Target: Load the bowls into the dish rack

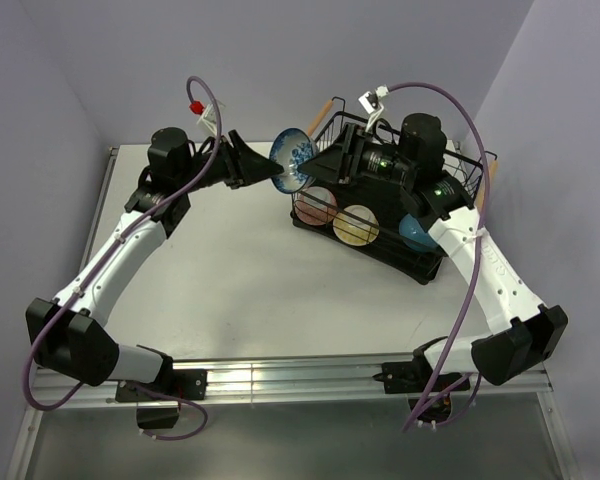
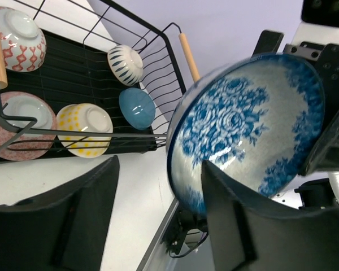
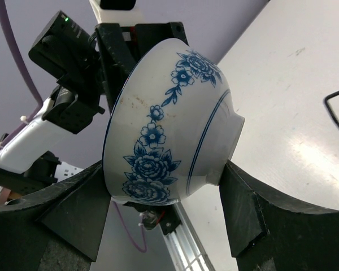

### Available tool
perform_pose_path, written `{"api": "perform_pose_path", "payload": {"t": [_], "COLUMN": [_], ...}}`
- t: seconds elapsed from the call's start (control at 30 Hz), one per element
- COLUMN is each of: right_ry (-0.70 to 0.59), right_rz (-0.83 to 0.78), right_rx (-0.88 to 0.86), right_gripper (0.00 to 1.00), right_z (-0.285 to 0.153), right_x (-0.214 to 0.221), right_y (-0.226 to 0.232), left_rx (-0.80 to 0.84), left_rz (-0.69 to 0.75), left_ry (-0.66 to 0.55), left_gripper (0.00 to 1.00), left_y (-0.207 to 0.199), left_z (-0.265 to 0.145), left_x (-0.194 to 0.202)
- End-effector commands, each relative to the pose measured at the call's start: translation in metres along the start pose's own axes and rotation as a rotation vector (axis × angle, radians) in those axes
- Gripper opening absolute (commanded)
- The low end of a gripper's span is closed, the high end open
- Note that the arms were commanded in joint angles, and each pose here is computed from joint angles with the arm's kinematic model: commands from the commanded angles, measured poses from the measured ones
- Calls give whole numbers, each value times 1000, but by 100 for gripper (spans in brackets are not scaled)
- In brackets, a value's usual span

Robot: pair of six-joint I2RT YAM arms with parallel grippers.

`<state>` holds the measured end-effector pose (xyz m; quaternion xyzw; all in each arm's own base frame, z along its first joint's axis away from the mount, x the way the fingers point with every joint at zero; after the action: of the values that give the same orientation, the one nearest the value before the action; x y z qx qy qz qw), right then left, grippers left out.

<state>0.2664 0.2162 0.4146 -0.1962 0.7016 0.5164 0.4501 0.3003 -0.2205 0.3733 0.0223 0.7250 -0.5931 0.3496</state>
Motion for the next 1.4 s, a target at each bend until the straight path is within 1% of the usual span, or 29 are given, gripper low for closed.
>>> {"api": "perform_pose_path", "payload": {"t": [0.0, 0.03, 0.23, 0.33, 0.43, 0.47, 0.53, 0.57, 0.6, 0.63, 0.73, 0.77, 0.83, 1.03, 1.1, 1.2, 1.3, 1.37], "right_ry": [-109, -110, -100, -82, -43, -7, 23, 39, 58, 81, 143, 196, 226, 411, 467, 585, 634, 688], "right_rz": [-140, -143, -196, -253, -308, -341, -409, -419, -432, -486, -530, -555, -594, -726, -739, -759, -771, -759], "right_rx": [-32, -20, 62, 134, 253, 319, 389, 437, 467, 490, 574, 590, 650, 738, 782, 830, 892, 900], "right_gripper": [0, 0, 0, 0, 0, 0, 0, 0, 0, 0, 0, 0, 0, 0, 0, 0, 0, 0], "right_z": [-17, -19, -29, -38, -51, -59, -68, -76, -80, -84, -94, -94, -100, -105, -108, -107, -107, -103], "right_x": [-30, -30, -31, -34, -40, -37, -38, -36, -34, -33, -32, -29, -36, -37, -37, -30, -31, -25], "right_y": [17, 14, -5, -17, -41, -55, -67, -76, -82, -89, -103, -115, -125, -168, -181, -212, -229, -246], "left_rx": [35, 35, 7, -2, -5, -3, -5, -8, -12, -9, -14, -16, -28, -66, -83, -112, -130, -136], "left_rz": [53, 57, 53, 71, 95, 99, 118, 122, 126, 133, 132, 133, 136, 185, 194, 215, 244, 257], "left_ry": [3, 5, 19, 17, 4, 6, 2, 2, 2, -6, -9, -9, 9, 19, 20, 25, 10, -2], "left_gripper": [66, 71, 94, 99, 99, 99, 100, 99, 99, 99, 100, 100, 99, 99, 99, 100, 99, 99], "left_y": [-11, -11, -5, -6, -9, -11, -13, -13, -12, -14, -12, -12, -10, -8, -6, 0, 0, -1], "left_z": [-3, -3, -3, -4, -7, -7, -9, -10, -10, -13, -15, -16, -17, -25, -27, -29, -31, -32], "left_x": [-7, -7, -7, -9, -13, -12, -14, -13, -14, -14, -14, -15, -13, -12, -11, -10, -15, -18]}}
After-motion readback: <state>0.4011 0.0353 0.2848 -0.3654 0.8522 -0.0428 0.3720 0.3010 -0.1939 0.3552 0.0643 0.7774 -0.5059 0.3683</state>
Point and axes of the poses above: each gripper's point midway between its finger pads, its own z axis out along the fingers, its own y axis along the line the jaws close on, x = y × z, the point moved 6 cm from there along -z, back along the fingers, and after that the axes turned 10 degrees about -z, right-handed, at the moved point
